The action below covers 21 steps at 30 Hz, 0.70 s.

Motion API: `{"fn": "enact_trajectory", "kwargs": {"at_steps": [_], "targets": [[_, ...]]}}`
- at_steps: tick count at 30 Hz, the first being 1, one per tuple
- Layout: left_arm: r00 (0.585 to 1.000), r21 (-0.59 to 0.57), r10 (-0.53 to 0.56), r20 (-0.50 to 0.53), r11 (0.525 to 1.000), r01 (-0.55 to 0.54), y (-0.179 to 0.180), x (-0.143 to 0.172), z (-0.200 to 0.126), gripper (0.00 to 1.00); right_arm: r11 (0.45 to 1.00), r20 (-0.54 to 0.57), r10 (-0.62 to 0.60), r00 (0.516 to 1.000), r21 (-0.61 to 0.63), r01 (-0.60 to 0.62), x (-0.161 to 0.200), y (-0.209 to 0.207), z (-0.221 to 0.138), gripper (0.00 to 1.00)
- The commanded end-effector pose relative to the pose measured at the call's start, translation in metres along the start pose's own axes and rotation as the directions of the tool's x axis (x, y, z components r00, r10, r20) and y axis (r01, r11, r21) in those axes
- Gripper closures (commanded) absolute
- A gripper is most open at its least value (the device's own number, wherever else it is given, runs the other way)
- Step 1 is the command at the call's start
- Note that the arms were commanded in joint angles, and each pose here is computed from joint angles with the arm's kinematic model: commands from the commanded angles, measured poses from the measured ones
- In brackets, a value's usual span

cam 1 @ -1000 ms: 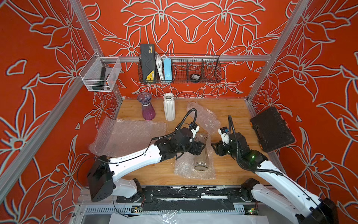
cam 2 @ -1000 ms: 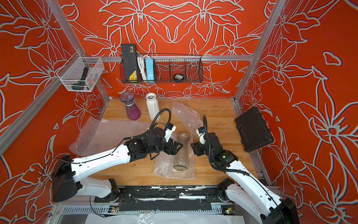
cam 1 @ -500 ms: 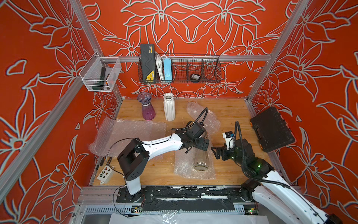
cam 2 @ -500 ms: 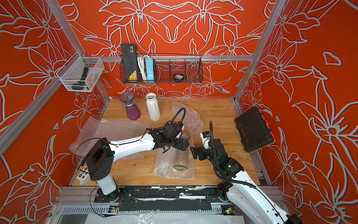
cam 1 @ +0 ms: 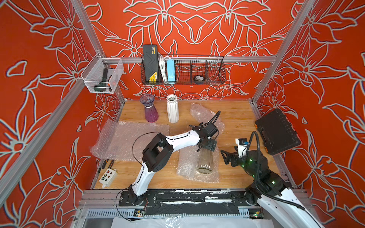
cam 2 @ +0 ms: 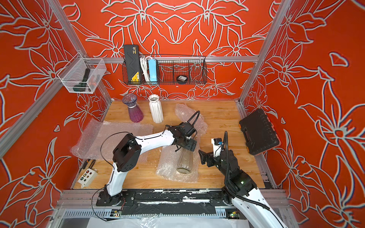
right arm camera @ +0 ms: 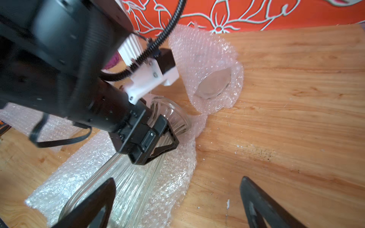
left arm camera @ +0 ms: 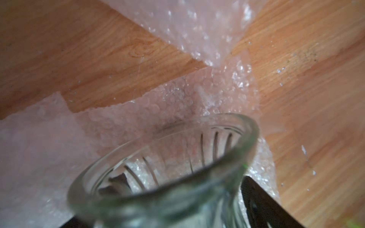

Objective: Unwrap the vase from the bubble wrap
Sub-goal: Pick up the vase from the bubble wrap.

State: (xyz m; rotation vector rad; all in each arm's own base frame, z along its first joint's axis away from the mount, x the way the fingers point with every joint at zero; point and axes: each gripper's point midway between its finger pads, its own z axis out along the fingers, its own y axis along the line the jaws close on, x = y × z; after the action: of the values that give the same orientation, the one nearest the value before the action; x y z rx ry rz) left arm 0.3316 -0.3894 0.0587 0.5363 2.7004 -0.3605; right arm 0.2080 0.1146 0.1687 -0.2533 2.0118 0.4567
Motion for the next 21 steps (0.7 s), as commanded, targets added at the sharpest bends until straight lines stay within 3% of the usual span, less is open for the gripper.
{"fn": "enact_trajectory", "kwargs": {"at_steps": [1, 7, 15, 21], "targets": [[0.998, -0.059, 0.009, -0.061, 0.998, -0.013, 0.010, 0.006, 0.010, 0.16, 0.999, -0.010, -0.007, 1.000, 0.052, 0.007, 0.010, -0.011, -0.002, 0.02], [0.997, -0.082, 0.000, -0.080, 0.997, -0.007, 0.012, 0.006, 0.021, 0.25, 0.999, -0.004, -0.009, 1.000, 0.044, 0.009, 0.013, -0.011, -0.005, 0.02], [0.995, -0.108, 0.038, -0.089, 0.993, -0.048, 0.016, 0.004, 0.009, 0.60, 0.999, 0.025, -0.008, 1.000, 0.042, 0.007, 0.009, -0.012, -0.010, 0.02], [0.998, -0.026, 0.059, -0.026, 0.998, -0.060, -0.008, -0.009, -0.033, 0.78, 0.999, 0.025, -0.007, 1.000, 0.050, 0.006, 0.009, -0.013, -0.010, 0.02]]}}
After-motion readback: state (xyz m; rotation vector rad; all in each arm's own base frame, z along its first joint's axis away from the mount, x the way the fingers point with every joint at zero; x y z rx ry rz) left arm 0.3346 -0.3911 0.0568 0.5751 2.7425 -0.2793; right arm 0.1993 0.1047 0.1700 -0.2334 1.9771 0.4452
